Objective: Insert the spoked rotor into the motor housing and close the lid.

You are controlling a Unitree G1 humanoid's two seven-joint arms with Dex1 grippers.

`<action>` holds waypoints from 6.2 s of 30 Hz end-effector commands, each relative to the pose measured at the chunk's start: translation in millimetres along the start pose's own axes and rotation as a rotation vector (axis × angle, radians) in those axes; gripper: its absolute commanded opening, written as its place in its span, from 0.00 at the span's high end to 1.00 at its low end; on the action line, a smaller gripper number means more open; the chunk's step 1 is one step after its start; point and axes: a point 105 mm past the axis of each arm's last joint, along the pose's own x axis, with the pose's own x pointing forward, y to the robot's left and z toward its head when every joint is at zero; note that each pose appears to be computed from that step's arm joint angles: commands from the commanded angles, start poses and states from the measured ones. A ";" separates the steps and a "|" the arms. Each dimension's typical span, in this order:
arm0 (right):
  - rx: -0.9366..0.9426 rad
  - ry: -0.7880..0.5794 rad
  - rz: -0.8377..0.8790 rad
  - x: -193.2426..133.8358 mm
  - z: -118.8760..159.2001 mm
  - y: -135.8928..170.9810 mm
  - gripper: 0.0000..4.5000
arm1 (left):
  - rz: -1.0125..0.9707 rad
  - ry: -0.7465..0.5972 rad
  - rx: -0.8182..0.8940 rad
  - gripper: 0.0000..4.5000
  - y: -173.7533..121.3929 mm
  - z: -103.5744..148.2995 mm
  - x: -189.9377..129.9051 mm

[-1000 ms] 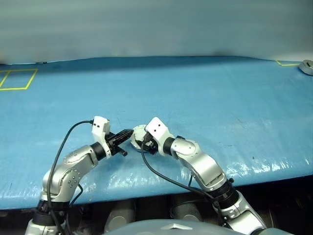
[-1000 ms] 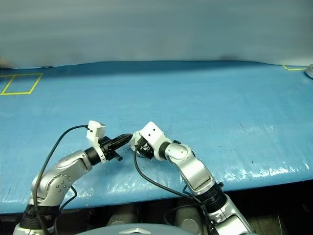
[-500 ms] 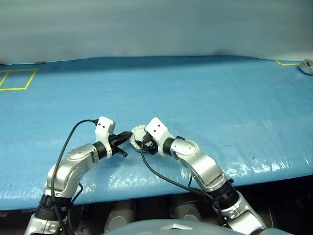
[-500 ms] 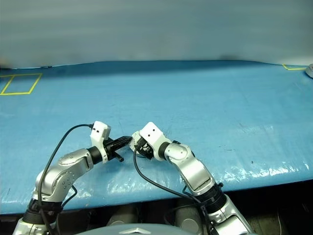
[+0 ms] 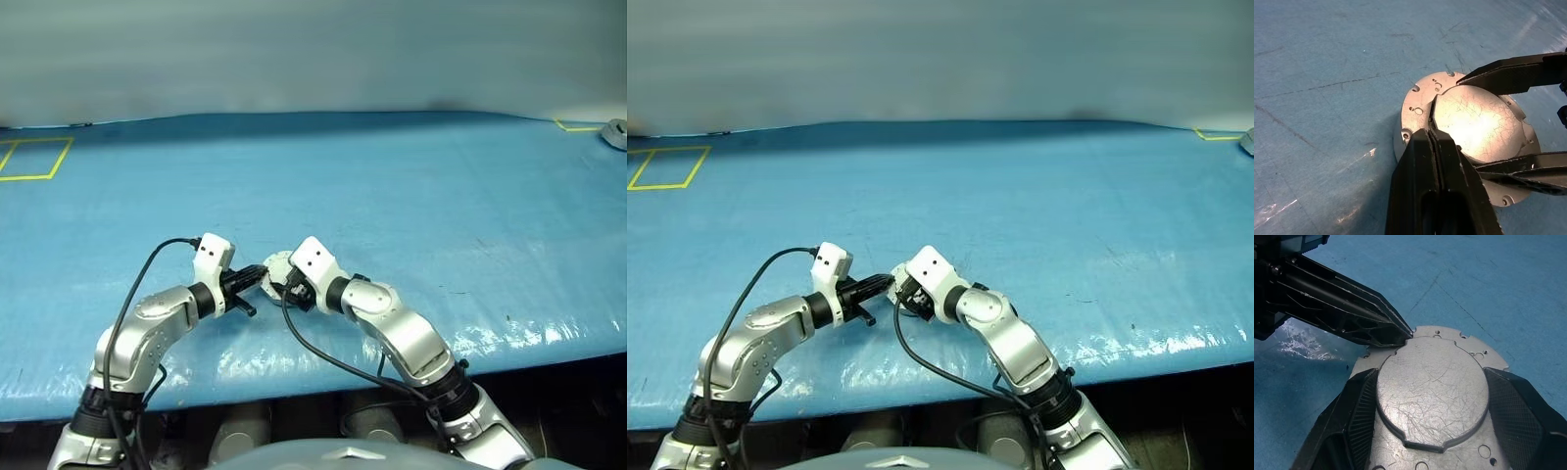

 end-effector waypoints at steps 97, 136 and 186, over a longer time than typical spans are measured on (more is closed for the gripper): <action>1.442 -0.306 0.175 -37.2 -17.4 9.6 0.74 | -0.058 0.025 0.062 1.00 -16.4 -17.2 27.1; 1.376 -0.600 0.294 -50.5 70.2 -11.3 0.74 | -0.328 -0.570 -1.375 0.00 -44.1 23.4 -14.2; 0.082 -0.240 -0.219 -49.4 -4.9 -12.1 0.00 | -0.022 -0.658 -1.171 0.48 45.0 71.2 42.4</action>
